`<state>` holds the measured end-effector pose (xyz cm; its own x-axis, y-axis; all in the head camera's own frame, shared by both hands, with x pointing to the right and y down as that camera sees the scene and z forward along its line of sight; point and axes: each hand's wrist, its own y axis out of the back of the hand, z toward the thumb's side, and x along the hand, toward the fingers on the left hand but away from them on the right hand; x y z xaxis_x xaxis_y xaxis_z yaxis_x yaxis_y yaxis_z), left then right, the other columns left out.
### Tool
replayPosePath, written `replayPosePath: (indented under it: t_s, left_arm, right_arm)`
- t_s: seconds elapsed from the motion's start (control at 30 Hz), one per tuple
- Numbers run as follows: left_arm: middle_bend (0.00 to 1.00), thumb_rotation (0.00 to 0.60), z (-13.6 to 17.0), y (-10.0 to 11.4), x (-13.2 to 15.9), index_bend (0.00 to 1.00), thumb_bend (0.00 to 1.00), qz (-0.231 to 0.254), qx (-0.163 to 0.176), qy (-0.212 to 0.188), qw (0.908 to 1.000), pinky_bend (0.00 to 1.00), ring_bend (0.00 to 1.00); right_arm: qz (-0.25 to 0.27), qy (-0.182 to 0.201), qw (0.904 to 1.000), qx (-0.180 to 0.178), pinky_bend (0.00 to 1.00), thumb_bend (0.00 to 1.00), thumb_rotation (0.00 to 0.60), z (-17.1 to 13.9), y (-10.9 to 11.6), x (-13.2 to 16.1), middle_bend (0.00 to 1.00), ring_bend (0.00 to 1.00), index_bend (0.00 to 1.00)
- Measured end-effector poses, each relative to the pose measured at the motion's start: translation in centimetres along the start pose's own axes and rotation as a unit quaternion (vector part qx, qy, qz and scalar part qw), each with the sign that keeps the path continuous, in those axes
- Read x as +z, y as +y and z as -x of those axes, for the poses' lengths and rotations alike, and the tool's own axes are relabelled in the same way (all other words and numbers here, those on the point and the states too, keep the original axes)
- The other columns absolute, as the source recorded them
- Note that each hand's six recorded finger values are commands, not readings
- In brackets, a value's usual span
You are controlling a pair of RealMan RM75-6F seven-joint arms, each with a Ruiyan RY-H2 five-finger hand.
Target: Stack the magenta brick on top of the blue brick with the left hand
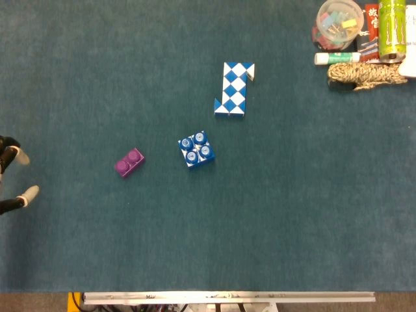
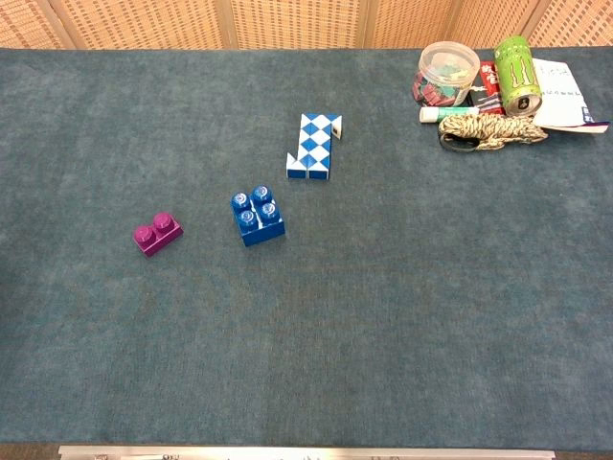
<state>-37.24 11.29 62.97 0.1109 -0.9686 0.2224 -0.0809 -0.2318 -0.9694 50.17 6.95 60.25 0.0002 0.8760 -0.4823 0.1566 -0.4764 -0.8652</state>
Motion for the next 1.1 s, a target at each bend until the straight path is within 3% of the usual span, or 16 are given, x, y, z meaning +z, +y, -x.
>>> replayPosePath:
  t_s: [0.3, 0.47, 0.67, 0.77, 0.97, 1.1]
  left_arm:
    - [0.26, 0.6, -0.8, -0.5, 3.1, 0.45, 0.02, 0.023, -0.012, -0.054, 0.9982, 0.24, 0.17]
    - [0.22, 0.6, -1.8, -1.1, 5.3, 0.35, 0.02, 0.034, -0.036, -0.088, 0.9949, 0.22, 0.15]
    - [0.19, 0.6, -3.9, -1.5, 8.0, 0.3, 0.02, 0.047, -0.058, -0.128, 0.9889, 0.22, 0.13]
    - [0.16, 0.6, -4.8, -2.0, 9.0, 0.26, 0.02, 0.047, -0.07, -0.137, 0.9869, 0.21, 0.11]
    - [0.09, 0.6, -6.5, -3.8, 11.5, 0.07, 0.02, 0.056, -0.095, -0.15, 0.9825, 0.19, 0.08]
    - [0.07, 0.6, -7.3, -4.8, 12.8, 0.05, 0.02, 0.055, -0.105, -0.158, 0.9803, 0.18, 0.06]
  right_arm:
    - [0.005, -0.005, 0.9998, -0.016, 0.0, 0.78, 0.6, -0.6, 0.7, -0.4, 0.39, 0.25, 0.52]
    - [0.007, -0.006, 0.9997, -0.024, 0.0, 0.78, 0.6, -1.1, 0.9, -0.4, 0.39, 0.25, 0.52]
    - [0.008, -0.012, 0.9996, -0.024, 0.0, 0.78, 0.6, -1.1, 1.0, -0.7, 0.39, 0.25, 0.52]
    - [0.01, -0.013, 0.9995, -0.026, 0.0, 0.78, 0.6, -1.1, 1.1, -0.8, 0.39, 0.25, 0.52]
    - [0.013, -0.013, 0.9993, -0.034, 0.0, 0.78, 0.6, -1.5, 1.5, -0.9, 0.39, 0.25, 0.52]
    - [0.015, -0.012, 0.9991, -0.038, 0.0, 0.78, 0.6, -1.7, 1.7, -0.9, 0.39, 0.25, 0.52]
